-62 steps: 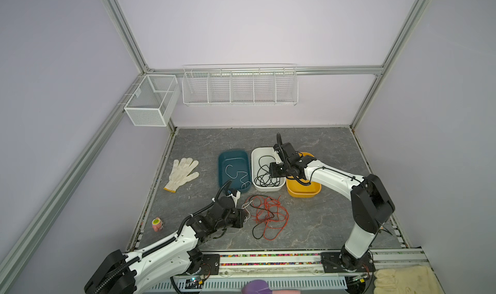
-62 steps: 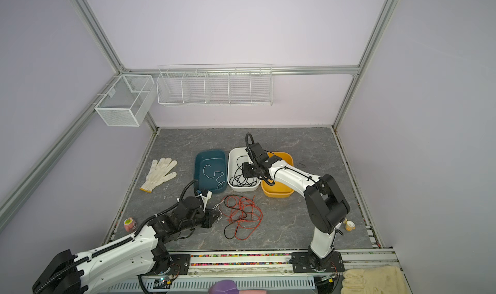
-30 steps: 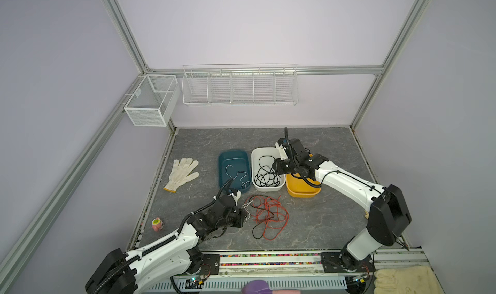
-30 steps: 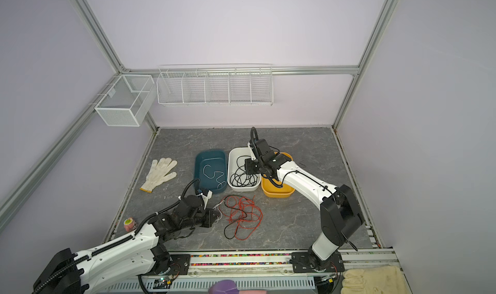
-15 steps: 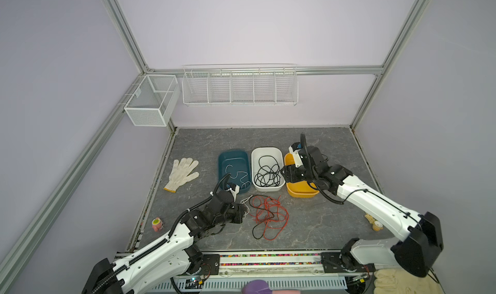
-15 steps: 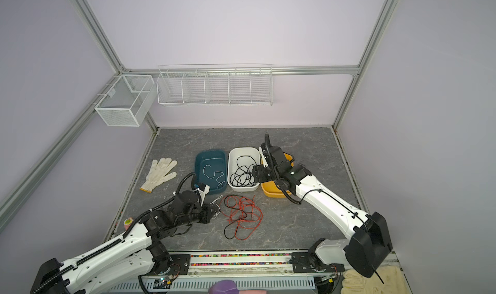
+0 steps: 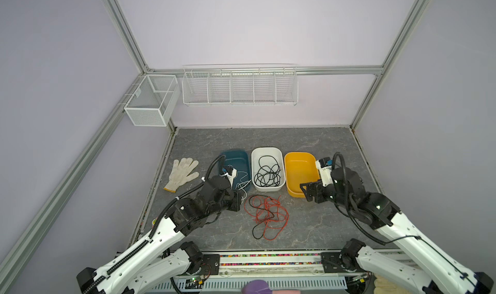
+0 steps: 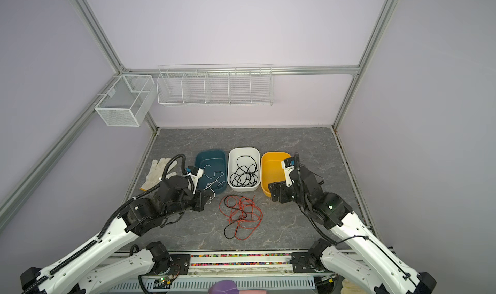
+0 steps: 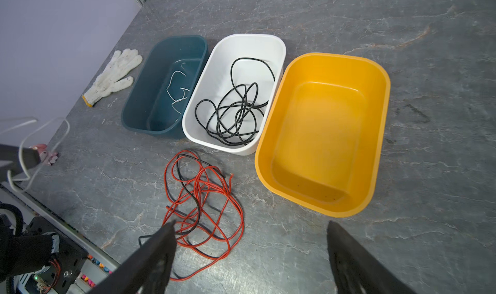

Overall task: Untangle the cables
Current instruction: 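Carry the white wire to the teal tub with the left gripper while the right withdraws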

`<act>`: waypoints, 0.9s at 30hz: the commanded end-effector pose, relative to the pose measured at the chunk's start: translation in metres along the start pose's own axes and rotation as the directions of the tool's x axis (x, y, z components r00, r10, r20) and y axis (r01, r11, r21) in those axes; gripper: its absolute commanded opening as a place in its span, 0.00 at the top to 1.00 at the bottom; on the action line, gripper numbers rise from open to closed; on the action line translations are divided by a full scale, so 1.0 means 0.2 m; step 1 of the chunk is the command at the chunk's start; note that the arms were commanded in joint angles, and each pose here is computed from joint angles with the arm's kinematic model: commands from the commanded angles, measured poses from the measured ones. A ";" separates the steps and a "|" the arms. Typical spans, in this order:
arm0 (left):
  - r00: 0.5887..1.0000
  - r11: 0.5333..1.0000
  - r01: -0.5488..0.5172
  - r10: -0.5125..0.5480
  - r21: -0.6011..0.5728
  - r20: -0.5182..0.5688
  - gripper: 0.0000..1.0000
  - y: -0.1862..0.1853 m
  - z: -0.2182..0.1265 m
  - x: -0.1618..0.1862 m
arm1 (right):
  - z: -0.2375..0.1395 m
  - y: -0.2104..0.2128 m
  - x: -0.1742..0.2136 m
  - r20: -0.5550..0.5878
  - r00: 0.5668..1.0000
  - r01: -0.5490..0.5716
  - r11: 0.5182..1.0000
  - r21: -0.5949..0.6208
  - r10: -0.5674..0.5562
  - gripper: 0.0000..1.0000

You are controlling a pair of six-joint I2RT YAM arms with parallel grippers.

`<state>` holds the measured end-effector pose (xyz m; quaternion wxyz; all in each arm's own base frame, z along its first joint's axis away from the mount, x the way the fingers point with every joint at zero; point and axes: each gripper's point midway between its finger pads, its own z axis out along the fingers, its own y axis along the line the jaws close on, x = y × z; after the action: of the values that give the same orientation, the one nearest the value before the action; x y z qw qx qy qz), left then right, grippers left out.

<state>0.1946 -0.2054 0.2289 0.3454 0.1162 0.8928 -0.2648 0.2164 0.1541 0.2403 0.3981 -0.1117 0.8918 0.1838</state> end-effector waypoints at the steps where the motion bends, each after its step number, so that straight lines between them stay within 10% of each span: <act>1: 0.992 0.979 -0.128 0.129 -0.158 -0.008 1.00 0.11 -0.04 -0.05 | -0.09 -0.07 0.08 -0.039 0.999 -0.006 0.999 0.053 0.008 0.12; 12: 0.928 0.893 -0.279 0.346 -0.353 0.140 1.00 0.21 -0.01 -0.31 | -0.37 -0.21 0.12 0.020 1.000 0.021 0.991 0.132 -0.024 0.12; 27: 0.937 0.894 -0.156 0.269 -0.420 0.224 1.00 0.36 0.25 -0.43 | -0.52 -0.27 0.15 0.313 0.948 -0.075 0.997 0.035 0.060 0.12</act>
<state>0.2987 -0.1762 0.2295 0.4882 0.1254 0.8617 -0.0587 0.1413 0.0621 0.2626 0.5111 -0.0567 0.8369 0.1873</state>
